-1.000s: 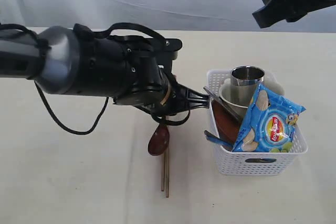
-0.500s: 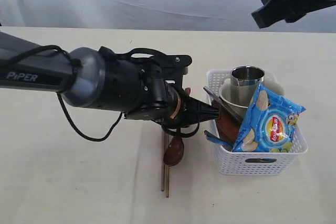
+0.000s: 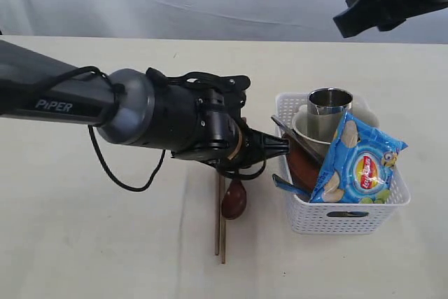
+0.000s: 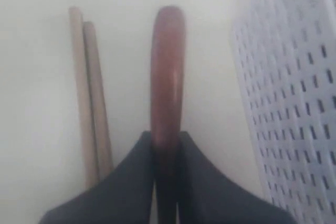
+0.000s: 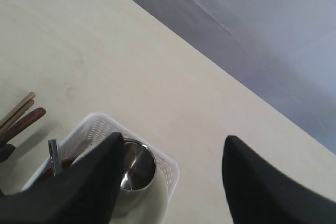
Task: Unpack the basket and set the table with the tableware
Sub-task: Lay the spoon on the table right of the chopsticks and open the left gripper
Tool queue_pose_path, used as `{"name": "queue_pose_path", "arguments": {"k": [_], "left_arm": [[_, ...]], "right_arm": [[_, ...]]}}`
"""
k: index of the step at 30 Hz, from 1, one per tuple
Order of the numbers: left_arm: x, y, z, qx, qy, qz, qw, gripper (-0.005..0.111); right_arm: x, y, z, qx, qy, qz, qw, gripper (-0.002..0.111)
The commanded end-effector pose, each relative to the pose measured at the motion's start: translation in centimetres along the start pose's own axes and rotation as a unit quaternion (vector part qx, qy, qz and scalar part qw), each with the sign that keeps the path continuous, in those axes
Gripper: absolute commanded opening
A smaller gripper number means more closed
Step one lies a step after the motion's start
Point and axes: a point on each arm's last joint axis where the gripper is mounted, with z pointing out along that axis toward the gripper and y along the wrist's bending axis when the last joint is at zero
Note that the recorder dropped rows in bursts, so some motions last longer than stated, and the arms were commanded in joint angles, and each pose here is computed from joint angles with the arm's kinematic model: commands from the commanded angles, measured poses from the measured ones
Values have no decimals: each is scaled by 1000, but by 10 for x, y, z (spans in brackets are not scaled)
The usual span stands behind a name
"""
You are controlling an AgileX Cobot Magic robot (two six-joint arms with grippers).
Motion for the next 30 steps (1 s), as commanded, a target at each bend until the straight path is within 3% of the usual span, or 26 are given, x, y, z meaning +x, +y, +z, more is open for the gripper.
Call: {"name": "queue_pose_path", "arguments": {"k": [1, 10, 30], "left_arm": [[7, -9, -3, -8, -9, -9, 1000, 0], [19, -9, 14, -20, -7, -22, 1000, 0], [18, -9, 14, -19, -11, -27, 999, 0]], "right_arm": [[-1, -1, -2, -2, -10, 11, 1000, 53], [-1, -1, -2, -4, -10, 13, 1000, 53], [-2, 0, -2, -9, -12, 15, 1000, 53]]}}
